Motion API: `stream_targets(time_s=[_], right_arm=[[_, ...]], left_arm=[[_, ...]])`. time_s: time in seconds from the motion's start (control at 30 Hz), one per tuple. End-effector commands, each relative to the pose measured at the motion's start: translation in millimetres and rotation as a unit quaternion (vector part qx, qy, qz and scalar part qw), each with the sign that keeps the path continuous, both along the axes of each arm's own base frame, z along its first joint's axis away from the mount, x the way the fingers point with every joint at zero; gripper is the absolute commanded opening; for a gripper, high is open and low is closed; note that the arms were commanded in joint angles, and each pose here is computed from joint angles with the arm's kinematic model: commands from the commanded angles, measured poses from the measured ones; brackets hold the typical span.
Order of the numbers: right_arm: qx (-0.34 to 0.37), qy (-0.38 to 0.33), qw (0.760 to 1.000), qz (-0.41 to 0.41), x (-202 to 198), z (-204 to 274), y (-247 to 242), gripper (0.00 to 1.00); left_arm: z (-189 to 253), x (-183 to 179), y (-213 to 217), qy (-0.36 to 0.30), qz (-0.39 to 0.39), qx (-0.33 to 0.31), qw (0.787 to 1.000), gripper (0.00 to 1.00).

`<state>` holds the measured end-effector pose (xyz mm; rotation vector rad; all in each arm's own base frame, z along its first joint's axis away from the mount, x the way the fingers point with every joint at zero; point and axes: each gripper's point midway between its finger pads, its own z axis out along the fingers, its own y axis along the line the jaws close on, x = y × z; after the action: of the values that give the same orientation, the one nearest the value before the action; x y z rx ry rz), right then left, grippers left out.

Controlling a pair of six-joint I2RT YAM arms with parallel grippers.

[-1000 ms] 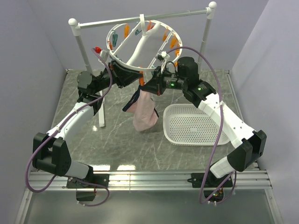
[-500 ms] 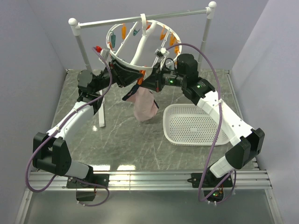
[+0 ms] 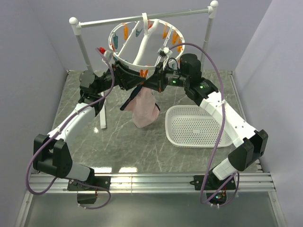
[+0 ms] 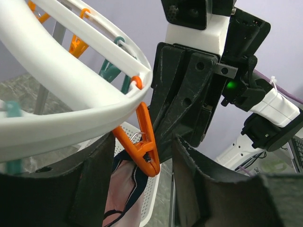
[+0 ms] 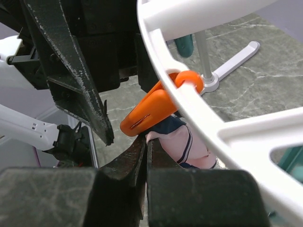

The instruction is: Clip the underwear to the hanger

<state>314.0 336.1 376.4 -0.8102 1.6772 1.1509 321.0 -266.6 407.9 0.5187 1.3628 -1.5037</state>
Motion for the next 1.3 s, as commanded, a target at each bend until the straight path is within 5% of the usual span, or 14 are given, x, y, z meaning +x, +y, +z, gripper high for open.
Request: stream_targets(time_s=[0.0, 0.37, 0.67, 0.87, 1.27], right_arm=[[0.023, -0.032, 0.999, 0.001, 1.2, 24.7, -0.6, 0.00], [0.017, -0.030, 0.999, -0.003, 0.1, 21.3, -5.9, 0.00], [0.012, -0.035, 0.999, -0.001, 1.4, 20.6, -12.2, 0.00], [0.015, -0.038, 0.999, 0.004, 1.6, 23.8, -14.9, 0.00], [0.021, -0.039, 0.999, 0.015, 0.3, 29.1, -17.7, 0.00]], left_arm=[[25.1, -11.1, 0.9, -0.042, -0.005, -0.006, 0.999, 0.58], [23.8, -5.6, 14.9, -0.036, 0.040, 0.006, 0.999, 0.84], [-6.5, -10.2, 62.3, -0.068, 0.076, 0.088, 0.991, 0.86], [-67.8, -13.3, 91.0, -0.051, 0.066, 0.166, 0.983, 0.82], [-174.2, 14.7, 104.1, -0.144, 0.084, 0.265, 0.950, 0.81]])
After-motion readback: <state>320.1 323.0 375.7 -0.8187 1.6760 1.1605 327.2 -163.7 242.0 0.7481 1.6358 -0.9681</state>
